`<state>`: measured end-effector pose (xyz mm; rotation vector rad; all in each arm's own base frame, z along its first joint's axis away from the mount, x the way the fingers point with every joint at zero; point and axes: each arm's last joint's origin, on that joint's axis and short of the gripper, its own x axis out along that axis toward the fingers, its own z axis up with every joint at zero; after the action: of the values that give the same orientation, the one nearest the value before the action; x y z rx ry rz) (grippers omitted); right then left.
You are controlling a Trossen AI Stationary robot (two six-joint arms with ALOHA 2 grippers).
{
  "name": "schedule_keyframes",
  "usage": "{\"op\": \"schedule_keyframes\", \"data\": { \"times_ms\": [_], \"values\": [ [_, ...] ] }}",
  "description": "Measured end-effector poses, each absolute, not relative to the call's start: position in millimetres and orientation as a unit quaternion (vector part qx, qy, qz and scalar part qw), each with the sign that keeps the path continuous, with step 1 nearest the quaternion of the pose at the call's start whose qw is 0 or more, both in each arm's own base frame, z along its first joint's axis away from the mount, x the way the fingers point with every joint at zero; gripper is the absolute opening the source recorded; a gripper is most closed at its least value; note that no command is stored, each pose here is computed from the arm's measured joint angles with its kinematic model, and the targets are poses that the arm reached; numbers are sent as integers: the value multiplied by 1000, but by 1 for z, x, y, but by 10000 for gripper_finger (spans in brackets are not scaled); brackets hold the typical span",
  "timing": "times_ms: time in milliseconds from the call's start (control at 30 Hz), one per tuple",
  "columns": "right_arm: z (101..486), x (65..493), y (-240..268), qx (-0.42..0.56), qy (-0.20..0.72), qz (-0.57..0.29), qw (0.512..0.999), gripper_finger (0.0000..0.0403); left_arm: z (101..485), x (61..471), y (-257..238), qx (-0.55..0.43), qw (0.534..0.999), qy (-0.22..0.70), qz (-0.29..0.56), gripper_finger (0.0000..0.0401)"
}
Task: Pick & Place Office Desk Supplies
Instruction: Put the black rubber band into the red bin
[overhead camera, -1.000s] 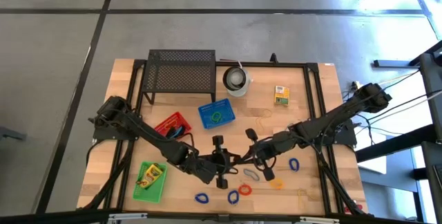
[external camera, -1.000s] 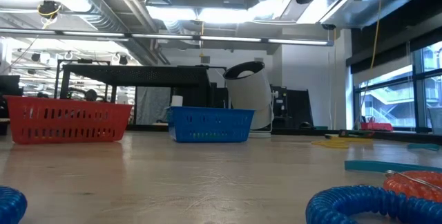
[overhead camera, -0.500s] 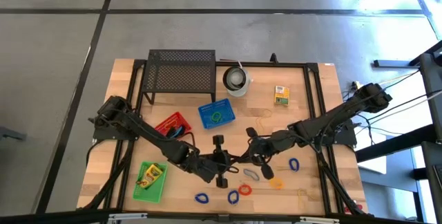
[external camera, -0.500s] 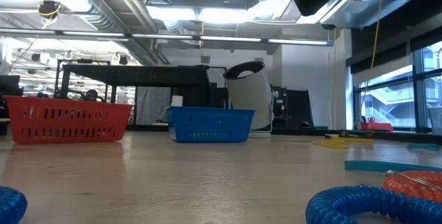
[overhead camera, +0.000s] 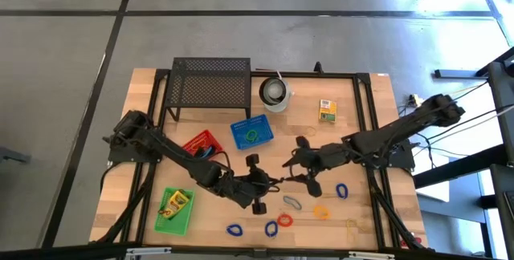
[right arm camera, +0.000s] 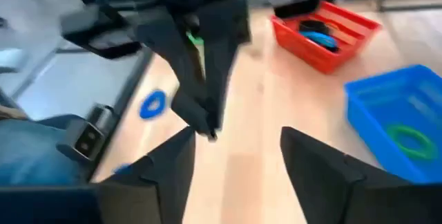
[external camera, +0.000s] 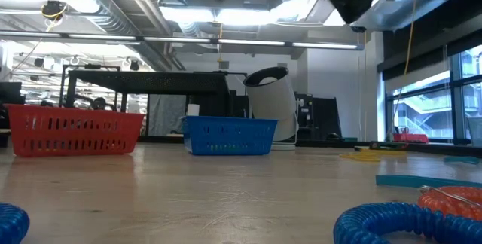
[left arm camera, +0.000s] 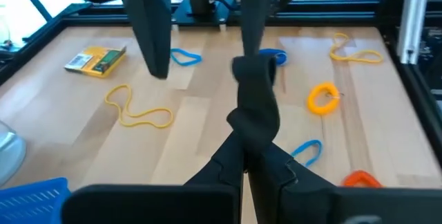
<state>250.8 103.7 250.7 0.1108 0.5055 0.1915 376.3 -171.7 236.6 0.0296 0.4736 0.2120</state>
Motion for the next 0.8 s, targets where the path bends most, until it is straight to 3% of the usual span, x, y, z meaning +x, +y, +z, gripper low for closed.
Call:
{"op": "schedule_keyframes", "data": {
  "times_ms": [167,500,633,800],
  "values": [
    [260,238,95,42,254,55,965,233,237,379,-165,2,966,233,115,6],
    [255,226,88,44,301,3,953,209,235,374,-149,-2,949,280,146,6],
    [251,224,87,47,318,-8,947,200,234,356,-132,-15,914,351,202,6],
    [251,224,87,48,316,-20,947,194,225,325,-113,-27,837,466,285,6]
  ]
}}
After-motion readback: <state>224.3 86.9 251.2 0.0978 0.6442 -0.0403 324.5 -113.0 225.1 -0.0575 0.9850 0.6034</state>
